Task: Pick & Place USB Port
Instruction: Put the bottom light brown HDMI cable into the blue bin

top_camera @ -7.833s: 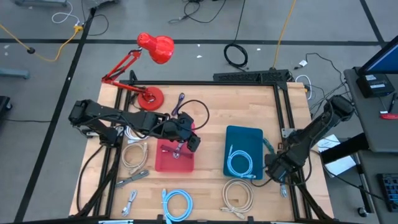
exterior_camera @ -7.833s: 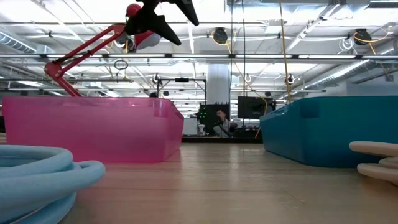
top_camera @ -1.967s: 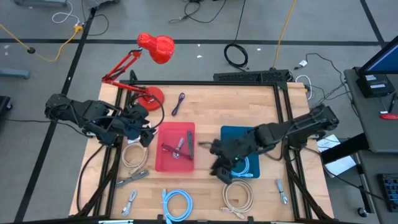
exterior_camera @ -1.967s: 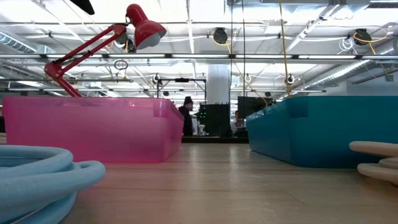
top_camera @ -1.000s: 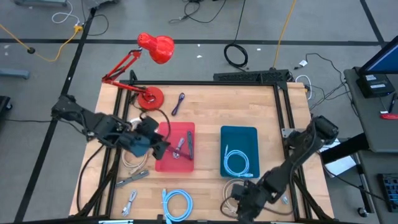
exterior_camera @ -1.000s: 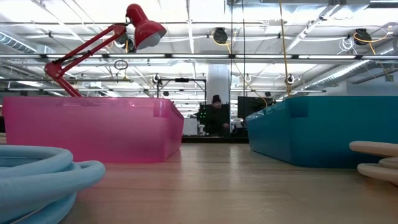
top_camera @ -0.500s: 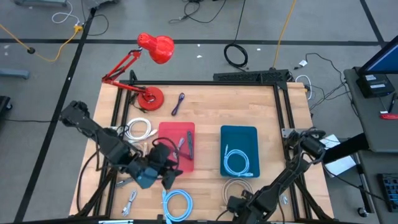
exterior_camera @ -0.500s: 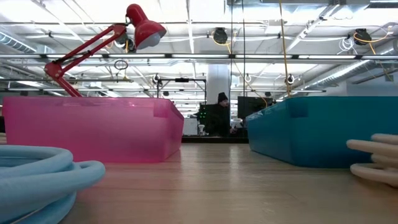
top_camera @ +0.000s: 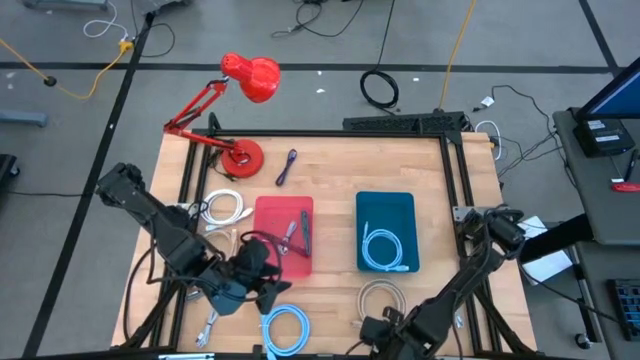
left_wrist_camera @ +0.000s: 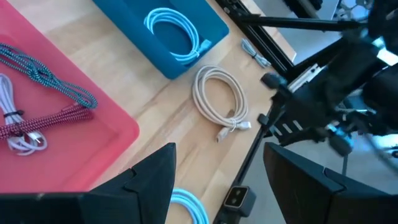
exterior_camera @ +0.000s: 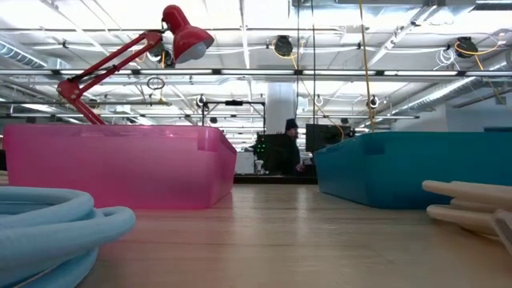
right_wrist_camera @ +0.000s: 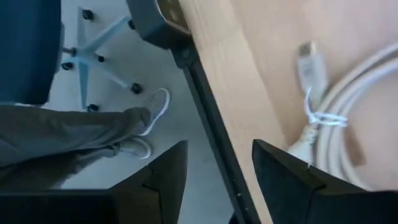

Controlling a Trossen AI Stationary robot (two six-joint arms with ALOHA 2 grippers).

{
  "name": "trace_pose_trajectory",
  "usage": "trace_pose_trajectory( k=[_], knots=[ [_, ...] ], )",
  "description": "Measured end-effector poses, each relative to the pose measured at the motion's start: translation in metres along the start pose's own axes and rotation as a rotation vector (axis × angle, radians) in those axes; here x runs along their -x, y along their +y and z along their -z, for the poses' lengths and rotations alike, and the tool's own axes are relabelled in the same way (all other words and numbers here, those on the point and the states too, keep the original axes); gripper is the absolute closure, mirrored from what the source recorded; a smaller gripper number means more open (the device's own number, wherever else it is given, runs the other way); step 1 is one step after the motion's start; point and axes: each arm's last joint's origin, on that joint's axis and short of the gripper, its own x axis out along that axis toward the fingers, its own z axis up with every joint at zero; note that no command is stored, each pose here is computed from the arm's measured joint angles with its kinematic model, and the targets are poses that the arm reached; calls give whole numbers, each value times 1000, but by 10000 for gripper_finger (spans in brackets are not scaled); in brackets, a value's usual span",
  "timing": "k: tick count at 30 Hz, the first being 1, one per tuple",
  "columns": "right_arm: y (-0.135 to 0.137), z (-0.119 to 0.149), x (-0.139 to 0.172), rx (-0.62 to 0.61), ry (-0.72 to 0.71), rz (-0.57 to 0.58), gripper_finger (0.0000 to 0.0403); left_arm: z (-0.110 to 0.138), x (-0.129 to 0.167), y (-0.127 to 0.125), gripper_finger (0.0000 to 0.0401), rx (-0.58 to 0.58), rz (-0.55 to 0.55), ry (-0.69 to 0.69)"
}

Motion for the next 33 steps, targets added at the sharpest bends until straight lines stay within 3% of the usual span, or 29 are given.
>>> trace_pose_trajectory(
  k=[4, 8, 16, 25, 28, 33],
  knots=[
    [6, -7, 20, 47, -40, 86, 241, 2, 1, 0, 155, -12, 2, 4],
    [-6, -10, 17, 58, -13, 197, 244, 2, 1, 0, 155, -18, 2, 5],
    [-26, -24, -26, 53, 54, 262, 229, 6, 3, -2, 155, -30, 10, 13],
    [-59, -2, -79, -38, 216, 302, 217, 19, 12, -5, 155, -28, 32, 13],
    [-60, 1, -82, -96, 228, 285, 243, 23, 16, -6, 155, -25, 34, -6],
    [-41, -3, -68, -107, 202, 191, 352, 27, 19, -7, 155, -16, 39, -27]
  ],
)
